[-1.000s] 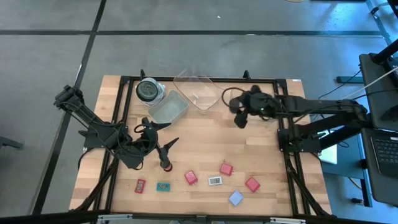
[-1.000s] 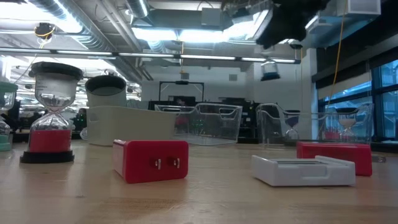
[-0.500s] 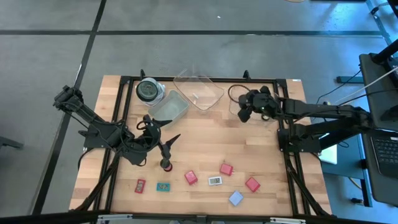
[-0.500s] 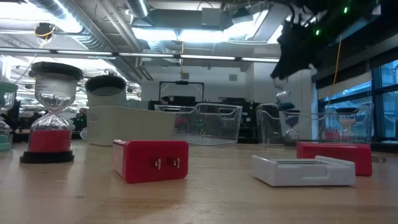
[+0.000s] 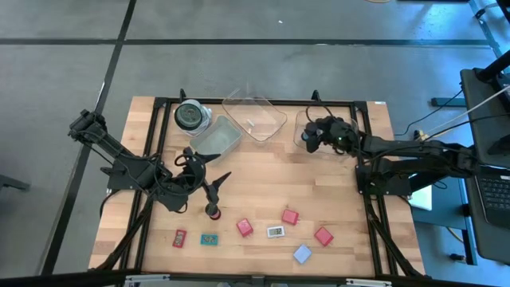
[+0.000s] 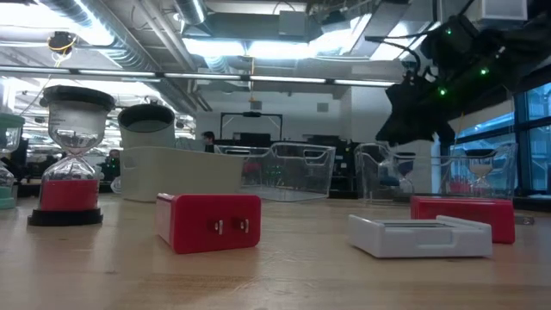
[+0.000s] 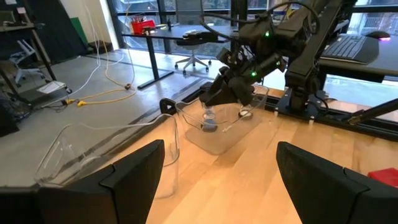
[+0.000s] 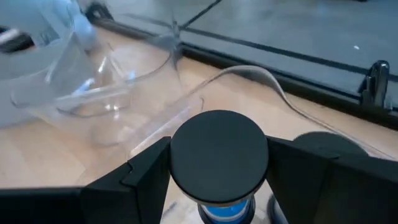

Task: Pick & Place Office items
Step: Put the blue hourglass into the right transparent bin

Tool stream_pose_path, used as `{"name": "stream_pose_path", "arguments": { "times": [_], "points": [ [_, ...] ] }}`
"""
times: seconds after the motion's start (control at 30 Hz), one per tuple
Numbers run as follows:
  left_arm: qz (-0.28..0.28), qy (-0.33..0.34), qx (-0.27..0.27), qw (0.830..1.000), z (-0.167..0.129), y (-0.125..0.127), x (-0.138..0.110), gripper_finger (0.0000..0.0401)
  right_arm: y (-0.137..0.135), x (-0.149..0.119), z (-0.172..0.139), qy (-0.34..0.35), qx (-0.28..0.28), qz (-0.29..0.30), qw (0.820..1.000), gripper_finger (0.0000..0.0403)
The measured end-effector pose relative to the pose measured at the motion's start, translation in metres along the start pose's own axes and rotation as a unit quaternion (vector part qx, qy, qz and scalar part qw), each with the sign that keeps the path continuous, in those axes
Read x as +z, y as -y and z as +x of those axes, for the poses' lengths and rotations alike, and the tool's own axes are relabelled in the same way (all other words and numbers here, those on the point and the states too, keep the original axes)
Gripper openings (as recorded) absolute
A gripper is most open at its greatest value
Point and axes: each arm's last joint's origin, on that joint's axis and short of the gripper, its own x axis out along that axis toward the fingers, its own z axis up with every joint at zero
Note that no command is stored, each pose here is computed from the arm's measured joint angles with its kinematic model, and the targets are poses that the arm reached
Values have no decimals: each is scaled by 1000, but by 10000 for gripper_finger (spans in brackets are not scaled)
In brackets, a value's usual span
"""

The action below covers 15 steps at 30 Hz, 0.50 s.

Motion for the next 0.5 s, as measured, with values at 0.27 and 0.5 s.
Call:
{"name": "stream_pose_path", "arguments": {
  "times": [0.27,0.5],
  "points": [
    [0,2,5,1000,0,0,0,308,0,-3,3,4,4,5,1000,227],
    [0,2,5,1000,0,0,0,308,-2,-7,11,-1,-1,3,1000,227]
  ]
}}
